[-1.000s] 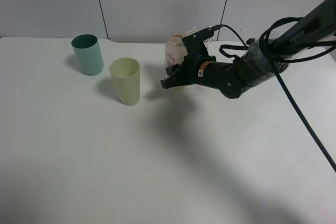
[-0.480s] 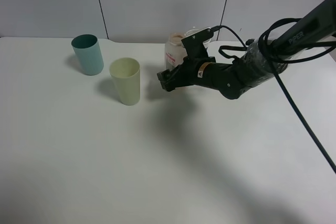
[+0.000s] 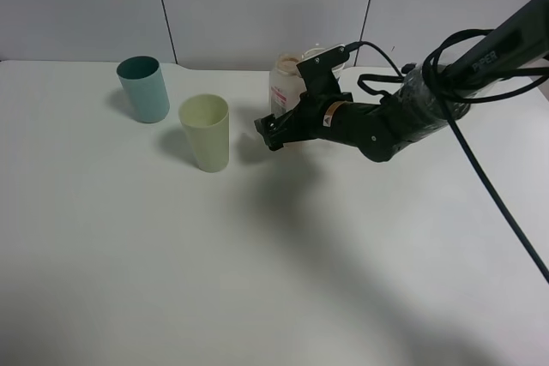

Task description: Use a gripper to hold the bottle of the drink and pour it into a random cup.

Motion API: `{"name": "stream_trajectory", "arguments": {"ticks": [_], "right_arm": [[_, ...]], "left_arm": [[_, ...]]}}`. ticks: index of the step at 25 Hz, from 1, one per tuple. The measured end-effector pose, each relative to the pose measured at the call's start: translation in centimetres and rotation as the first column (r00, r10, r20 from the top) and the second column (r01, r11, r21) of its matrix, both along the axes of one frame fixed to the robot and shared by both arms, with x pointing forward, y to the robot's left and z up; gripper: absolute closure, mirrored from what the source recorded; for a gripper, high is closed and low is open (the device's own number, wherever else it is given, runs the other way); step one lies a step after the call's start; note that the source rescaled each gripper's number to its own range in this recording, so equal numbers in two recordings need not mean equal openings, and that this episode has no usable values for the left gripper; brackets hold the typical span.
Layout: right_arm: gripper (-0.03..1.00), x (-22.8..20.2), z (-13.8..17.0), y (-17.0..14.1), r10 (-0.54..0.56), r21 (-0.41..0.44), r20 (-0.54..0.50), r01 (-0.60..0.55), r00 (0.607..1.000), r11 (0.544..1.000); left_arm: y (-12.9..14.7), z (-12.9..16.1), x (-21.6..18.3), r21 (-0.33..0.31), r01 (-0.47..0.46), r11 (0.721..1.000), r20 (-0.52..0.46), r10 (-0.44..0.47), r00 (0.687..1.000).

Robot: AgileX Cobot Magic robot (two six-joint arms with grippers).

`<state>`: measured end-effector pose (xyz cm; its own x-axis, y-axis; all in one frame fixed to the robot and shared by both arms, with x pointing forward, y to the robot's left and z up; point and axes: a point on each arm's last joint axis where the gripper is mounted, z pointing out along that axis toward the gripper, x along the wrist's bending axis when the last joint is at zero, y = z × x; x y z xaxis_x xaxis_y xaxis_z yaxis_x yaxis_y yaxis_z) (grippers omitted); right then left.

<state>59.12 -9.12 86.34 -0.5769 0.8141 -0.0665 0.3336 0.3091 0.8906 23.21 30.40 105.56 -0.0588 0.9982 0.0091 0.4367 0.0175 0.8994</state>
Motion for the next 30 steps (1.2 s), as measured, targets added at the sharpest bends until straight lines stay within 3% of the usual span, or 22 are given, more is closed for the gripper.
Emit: {"name": "stream_trajectory", "arguments": {"ticks": [6,13,16,23,30], "right_arm": [[-0.03,0.0,2.9,0.0,-0.003,0.018,0.038,0.002,0.999,1.000],[-0.03,-0.4,9.0,-0.3,-0.011,0.074,0.140,0.000,0.990,0.997],[-0.03,-0.9,12.0,-0.6,-0.009,0.093,0.211,-0.011,0.978,0.996],[-0.03,-2.7,18.3,-1.7,0.003,0.050,0.367,-0.023,0.930,0.998],[-0.03,-4.8,22.8,-3.2,-0.023,0.067,0.413,-0.005,0.910,0.998]], "left_arm": [[0.0,0.0,0.0,0.000,0.000,1.000,0.000,0.000,1.000],[0.0,0.0,0.0,0.000,0.000,1.000,0.000,0.000,1.000],[0.0,0.0,0.0,0.000,0.000,1.000,0.000,0.000,1.000],[0.0,0.0,0.0,0.000,0.000,1.000,0.000,0.000,1.000],[0.0,0.0,0.0,0.000,0.000,1.000,0.000,0.000,1.000]]}}
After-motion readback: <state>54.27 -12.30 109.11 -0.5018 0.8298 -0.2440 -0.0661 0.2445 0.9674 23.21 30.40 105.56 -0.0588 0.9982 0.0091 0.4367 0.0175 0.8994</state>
